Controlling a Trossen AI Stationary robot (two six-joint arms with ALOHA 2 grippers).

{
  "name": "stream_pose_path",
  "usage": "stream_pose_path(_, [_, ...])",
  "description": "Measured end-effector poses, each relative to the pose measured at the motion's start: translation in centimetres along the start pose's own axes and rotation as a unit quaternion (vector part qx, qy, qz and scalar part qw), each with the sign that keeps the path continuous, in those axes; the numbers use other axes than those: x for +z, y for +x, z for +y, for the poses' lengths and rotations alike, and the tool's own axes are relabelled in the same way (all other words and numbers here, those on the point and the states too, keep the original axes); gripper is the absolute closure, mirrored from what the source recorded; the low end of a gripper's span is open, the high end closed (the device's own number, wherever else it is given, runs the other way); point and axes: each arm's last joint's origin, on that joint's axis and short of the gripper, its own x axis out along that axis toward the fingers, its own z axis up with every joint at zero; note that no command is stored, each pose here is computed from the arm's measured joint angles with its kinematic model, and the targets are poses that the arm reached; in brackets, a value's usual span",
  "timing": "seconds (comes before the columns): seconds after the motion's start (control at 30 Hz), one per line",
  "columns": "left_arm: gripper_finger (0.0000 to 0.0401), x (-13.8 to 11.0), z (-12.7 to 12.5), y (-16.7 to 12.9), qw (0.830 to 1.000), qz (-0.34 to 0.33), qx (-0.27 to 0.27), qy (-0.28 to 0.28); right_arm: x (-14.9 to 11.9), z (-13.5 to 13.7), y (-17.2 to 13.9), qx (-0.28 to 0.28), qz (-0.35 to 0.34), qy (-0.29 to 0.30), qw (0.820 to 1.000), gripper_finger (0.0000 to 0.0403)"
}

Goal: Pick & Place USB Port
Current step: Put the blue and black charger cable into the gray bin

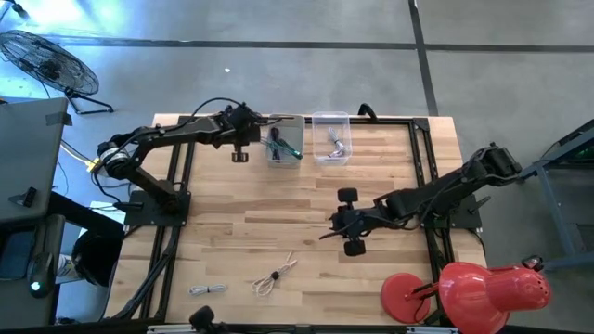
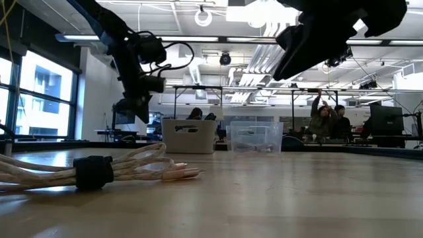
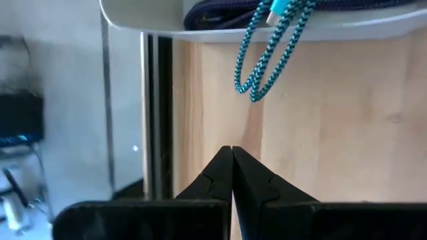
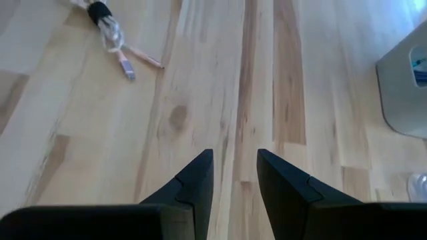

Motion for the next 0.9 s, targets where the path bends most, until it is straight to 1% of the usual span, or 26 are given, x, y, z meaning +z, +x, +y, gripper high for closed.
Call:
stream_pose_path(0.07, [0.0401, -0.2, 0.0, 0.1, 1.0, 0.002, -0.011, -0.026, 0.0, 0.0, 0.0, 0.002, -0.001, -0.002, 1.0, 0.0295])
stream_pose_path(0.13, [0.0401, -0.5, 0.1, 0.3, 0.998, -0.006, -0.033, -0.055, 0.0, 0.0, 0.0, 0.002, -0.001, -0.002, 1.0, 0.0295])
stream_pose_path(0.23, [0.0401, -0.5, -0.1, 0.7, 0.992, -0.016, -0.063, -0.106, 0.0, 0.0, 0.0, 0.002, -0.001, -0.003, 1.0, 0.0295])
stream_pose_path(0.4, [0.0401, -0.3, -0.5, 1.3, 0.982, -0.024, -0.096, -0.159, 0.1, 0.0, 0.0, 0.002, -0.005, -0.003, 1.0, 0.0295])
stream_pose_path(0.7, [0.0401, -0.3, -1.4, 3.1, 0.969, -0.003, -0.144, -0.199, 0.4, 0.1, 0.0, 0.007, -0.022, 0.002, 1.0, 0.0295])
stream_pose_path(0.77, [0.0401, -0.2, -1.5, 3.5, 0.969, -0.004, -0.143, -0.203, 0.5, 0.1, 0.0, 0.007, -0.023, 0.003, 1.0, 0.0295])
stream_pose_path(0.9, [0.0401, 0.2, -1.4, 4.5, 0.969, -0.017, -0.124, -0.212, 0.5, 0.3, -0.1, 0.009, -0.025, 0.001, 1.0, 0.0295])
